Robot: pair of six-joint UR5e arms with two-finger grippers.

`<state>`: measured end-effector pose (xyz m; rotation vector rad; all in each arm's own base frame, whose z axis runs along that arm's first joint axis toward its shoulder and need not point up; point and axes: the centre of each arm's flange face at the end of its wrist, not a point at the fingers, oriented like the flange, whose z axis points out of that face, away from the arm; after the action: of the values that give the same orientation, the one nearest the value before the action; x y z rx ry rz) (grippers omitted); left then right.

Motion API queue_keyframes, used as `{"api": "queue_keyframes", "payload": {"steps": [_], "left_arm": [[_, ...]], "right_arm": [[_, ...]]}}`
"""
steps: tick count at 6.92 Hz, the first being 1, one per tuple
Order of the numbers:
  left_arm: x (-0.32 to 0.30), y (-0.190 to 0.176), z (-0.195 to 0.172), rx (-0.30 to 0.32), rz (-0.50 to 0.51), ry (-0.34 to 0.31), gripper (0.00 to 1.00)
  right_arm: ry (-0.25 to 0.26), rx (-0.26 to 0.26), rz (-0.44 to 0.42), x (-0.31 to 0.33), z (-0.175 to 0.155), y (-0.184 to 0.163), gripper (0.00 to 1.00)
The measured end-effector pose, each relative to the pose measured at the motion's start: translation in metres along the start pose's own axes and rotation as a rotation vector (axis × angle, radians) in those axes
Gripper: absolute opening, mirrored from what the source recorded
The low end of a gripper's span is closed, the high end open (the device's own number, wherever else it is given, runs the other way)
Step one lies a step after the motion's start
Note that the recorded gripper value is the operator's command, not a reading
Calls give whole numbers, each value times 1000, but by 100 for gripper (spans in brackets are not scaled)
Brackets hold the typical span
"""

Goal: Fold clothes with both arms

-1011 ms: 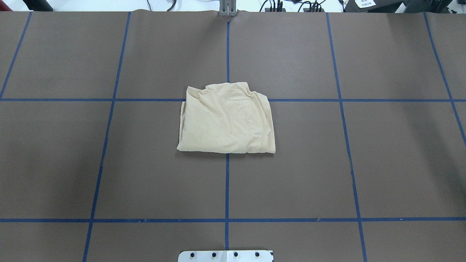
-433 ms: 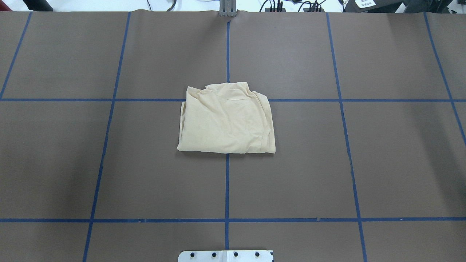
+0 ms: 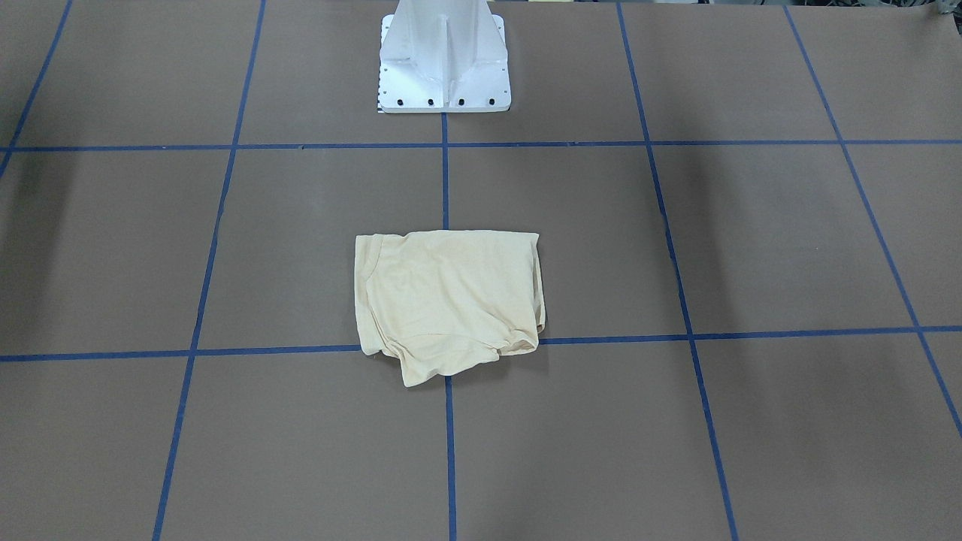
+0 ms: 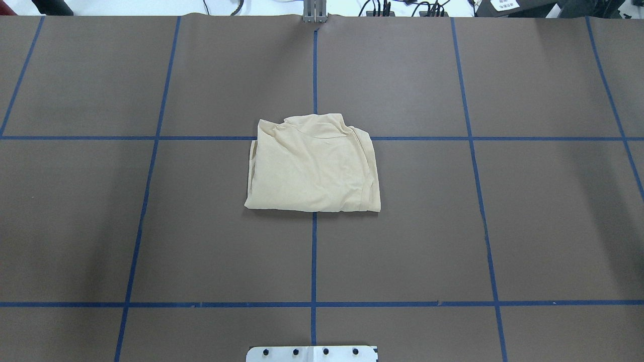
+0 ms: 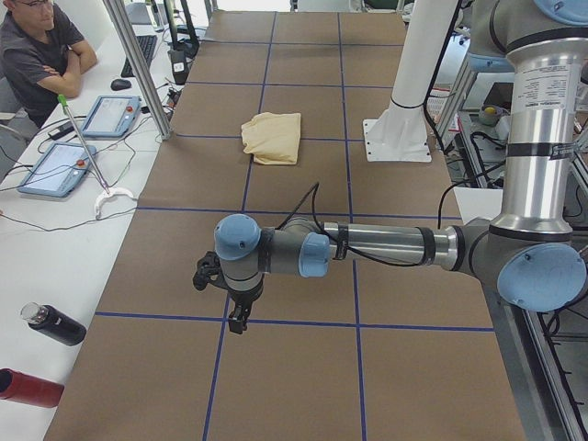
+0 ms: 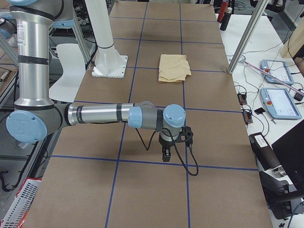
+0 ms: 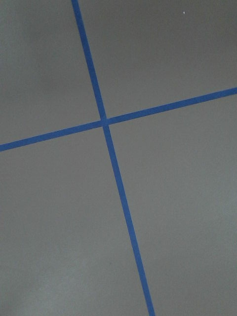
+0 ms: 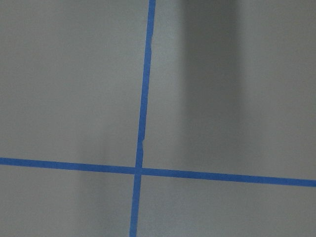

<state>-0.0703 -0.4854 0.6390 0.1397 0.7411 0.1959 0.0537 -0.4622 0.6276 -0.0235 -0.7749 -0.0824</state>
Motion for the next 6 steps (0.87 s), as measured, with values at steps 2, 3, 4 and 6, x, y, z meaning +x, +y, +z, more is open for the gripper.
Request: {"api": "queue_keyframes", "payload": {"steps": [2, 3, 4, 6], "left_arm": [[4, 7, -2, 4, -44, 7, 100], [4, 8, -2, 5, -51, 8, 100], [4, 8, -2, 5, -54, 8, 100], [4, 8, -2, 6, -54, 8, 100]], "right_arm": [[-3, 1, -1, 0, 0, 0, 100], [-3, 6, -6, 0, 0, -1, 100], [-3, 11, -9, -1, 0, -2, 100], [-1, 17, -8, 1, 1, -1, 100]]}}
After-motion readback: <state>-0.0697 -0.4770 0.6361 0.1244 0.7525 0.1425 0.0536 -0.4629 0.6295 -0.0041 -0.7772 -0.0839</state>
